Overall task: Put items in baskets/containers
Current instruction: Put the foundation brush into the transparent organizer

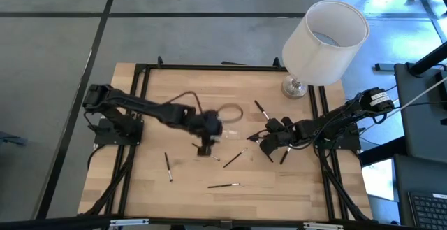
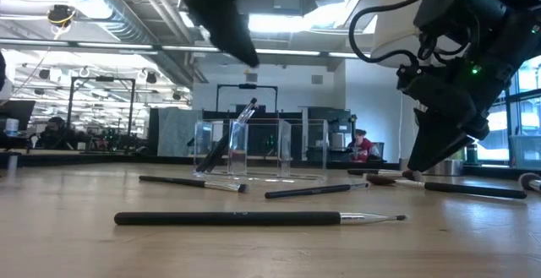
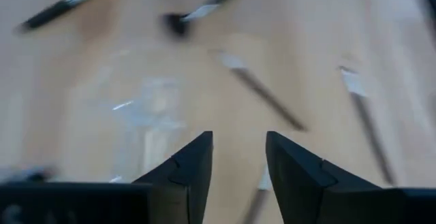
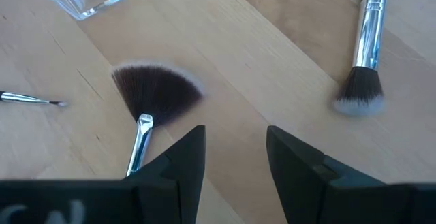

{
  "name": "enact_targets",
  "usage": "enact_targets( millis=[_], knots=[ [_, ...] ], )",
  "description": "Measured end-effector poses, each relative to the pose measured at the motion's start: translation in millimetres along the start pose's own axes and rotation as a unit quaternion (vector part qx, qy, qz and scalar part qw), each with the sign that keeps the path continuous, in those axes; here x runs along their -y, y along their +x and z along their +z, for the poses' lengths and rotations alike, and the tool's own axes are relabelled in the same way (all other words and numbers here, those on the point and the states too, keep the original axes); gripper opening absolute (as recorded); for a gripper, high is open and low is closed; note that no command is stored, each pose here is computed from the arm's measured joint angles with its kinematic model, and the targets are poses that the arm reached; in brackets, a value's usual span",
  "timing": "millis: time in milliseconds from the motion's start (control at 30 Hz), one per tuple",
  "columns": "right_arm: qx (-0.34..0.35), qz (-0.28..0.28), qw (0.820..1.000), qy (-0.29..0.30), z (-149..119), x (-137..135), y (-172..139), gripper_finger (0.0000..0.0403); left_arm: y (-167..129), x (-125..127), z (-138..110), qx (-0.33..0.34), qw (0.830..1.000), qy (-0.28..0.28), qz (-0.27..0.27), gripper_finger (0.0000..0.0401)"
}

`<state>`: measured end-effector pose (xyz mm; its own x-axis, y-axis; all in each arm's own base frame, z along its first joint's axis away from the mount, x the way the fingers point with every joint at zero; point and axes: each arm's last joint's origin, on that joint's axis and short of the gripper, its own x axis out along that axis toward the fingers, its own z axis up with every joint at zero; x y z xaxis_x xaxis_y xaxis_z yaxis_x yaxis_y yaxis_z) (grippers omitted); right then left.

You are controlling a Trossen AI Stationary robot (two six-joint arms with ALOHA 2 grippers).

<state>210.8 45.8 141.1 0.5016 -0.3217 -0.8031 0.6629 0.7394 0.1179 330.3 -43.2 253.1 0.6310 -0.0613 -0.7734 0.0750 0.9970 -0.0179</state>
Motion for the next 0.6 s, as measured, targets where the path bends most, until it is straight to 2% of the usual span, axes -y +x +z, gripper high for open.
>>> enact_targets(
  millis=[100,300,433,600],
  knots=[
    [0.000,0.000,1.000,0.000,0.0,0.0,0.0,0.0156,8.9,25.3,-2.8,-0.007,0.999,0.049,-0.016,0.0134],
    [0.016,0.000,1.000,0.005,2.0,-1.1,0.1,0.0156,54.1,57.8,-27.1,-0.089,0.992,0.082,-0.023,0.0122],
    [0.024,0.006,1.000,0.016,5.3,-1.5,1.1,0.0156,83.6,62.4,-46.1,-0.148,0.982,0.114,-0.005,0.0117],
    [0.043,0.025,0.999,0.017,11.5,-4.4,2.0,0.0156,96.6,59.0,-56.6,-0.182,0.971,0.150,0.038,0.0118]
  ],
)
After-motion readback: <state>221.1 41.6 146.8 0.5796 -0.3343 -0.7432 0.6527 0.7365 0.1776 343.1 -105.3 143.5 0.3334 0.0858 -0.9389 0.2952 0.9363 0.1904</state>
